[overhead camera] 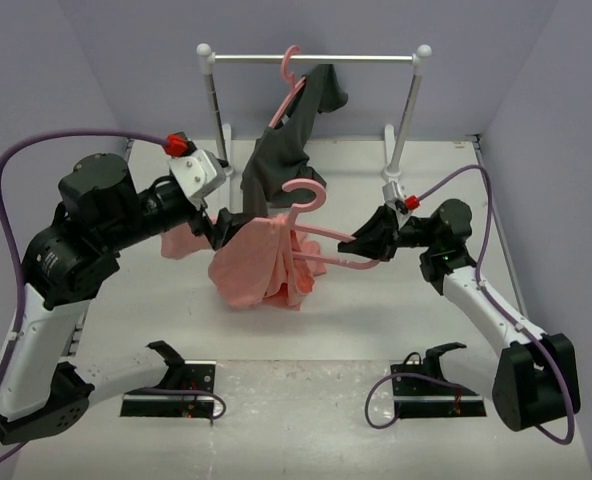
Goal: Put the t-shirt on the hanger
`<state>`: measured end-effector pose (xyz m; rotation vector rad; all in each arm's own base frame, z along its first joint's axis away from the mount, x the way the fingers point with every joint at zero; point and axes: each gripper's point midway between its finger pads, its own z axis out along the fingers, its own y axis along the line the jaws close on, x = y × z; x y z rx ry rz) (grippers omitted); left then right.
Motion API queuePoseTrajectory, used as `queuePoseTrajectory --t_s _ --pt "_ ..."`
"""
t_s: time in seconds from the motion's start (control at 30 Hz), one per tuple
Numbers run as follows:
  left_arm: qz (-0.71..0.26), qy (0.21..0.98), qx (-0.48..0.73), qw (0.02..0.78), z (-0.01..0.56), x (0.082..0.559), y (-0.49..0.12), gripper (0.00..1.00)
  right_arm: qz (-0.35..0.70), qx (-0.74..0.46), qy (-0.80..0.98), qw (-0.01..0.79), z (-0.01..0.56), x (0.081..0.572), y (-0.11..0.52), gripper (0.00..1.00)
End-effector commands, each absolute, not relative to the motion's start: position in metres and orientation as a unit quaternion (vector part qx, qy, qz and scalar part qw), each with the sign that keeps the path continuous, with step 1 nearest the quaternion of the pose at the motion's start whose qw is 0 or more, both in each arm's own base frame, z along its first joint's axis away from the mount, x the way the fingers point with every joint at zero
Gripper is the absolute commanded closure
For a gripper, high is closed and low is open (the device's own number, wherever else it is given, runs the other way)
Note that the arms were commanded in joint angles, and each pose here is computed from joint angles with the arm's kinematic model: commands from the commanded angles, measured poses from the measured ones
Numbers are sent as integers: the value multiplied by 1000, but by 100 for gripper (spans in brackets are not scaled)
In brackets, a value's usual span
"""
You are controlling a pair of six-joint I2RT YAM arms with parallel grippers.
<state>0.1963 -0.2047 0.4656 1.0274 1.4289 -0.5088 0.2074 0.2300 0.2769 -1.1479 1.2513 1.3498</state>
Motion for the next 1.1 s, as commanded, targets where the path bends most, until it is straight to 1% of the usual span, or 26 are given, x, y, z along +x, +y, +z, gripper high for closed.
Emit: queuePoseTrajectory --t_s 0.0,0.07,0.1,0.13,0.17,0.2,0.23,0.27,0.33,0.37,0.4,0.47,0.5,0.53,0.6,0.63,0.67,0.7,0.77,0.8,0.83,0.9,0.93,0.97,1.0,1.07 --pt "-269 566 548 554 437 178 -237 10 551 -555 443 438 299 193 216 100" --pt "-277 573 556 534 422 178 -242 16 530 -587 398 465 317 199 214 100" --pt "-280 574 561 527 417 177 -244 20 563 -548 438 437 311 196 214 100" --pt "-287 572 568 518 410 174 -246 26 564 -529 461 435 309 196 214 100" --pt "-295 569 574 509 404 171 -249 33 539 -545 451 457 314 201 214 100" --pt "-303 567 579 501 399 169 -251 37 530 -554 440 468 319 205 215 100" --pt "-313 567 583 491 393 167 -254 39 541 -538 469 445 321 207 214 100" --pt "-319 570 585 481 387 168 -257 41 545 -536 471 441 324 209 215 100" --pt "-313 589 579 469 375 176 -260 46 546 -539 451 456 333 212 216 100" --pt "-299 605 572 466 368 185 -260 55 537 -547 432 476 338 215 217 100" --pt "-290 615 567 465 365 189 -260 66 536 -547 430 477 336 217 218 100" --pt "-284 619 566 464 364 192 -261 78 534 -550 425 481 333 217 218 100" --pt "-281 619 565 468 365 192 -261 89 532 -551 425 482 332 216 218 100" --pt "-280 615 564 474 369 191 -261 99 530 -553 424 483 333 215 218 100" --pt "-271 616 557 487 375 194 -258 100 523 -560 420 486 336 211 217 100" --pt "-261 619 550 496 379 197 -255 82 518 -564 418 488 338 209 216 100" --pt "-253 623 542 504 383 200 -252 57 514 -568 417 490 341 206 215 100" --pt "-251 625 536 509 388 201 -251 39 510 -571 417 490 342 204 214 100" --pt "-263 614 535 518 402 193 -250 32 501 -579 413 494 343 206 214 100" --pt "-272 606 537 520 407 189 -251 26 508 -571 428 482 341 206 213 100" --pt "-273 604 535 525 413 187 -249 26 495 -582 414 495 344 209 214 100" --pt "-263 599 521 549 429 186 -241 14 479 -589 417 499 345 215 213 100" --pt "-248 603 508 563 435 189 -235 9 484 -578 443 485 339 215 212 100" --pt "-232 608 495 576 439 193 -228 6 484 -567 465 478 339 216 211 100" --pt "-220 611 482 588 444 198 -223 4 470 -564 471 489 347 220 211 100" --pt "-186 622 456 609 451 206 -209 3 427 -556 485 522 345 236 209 100"
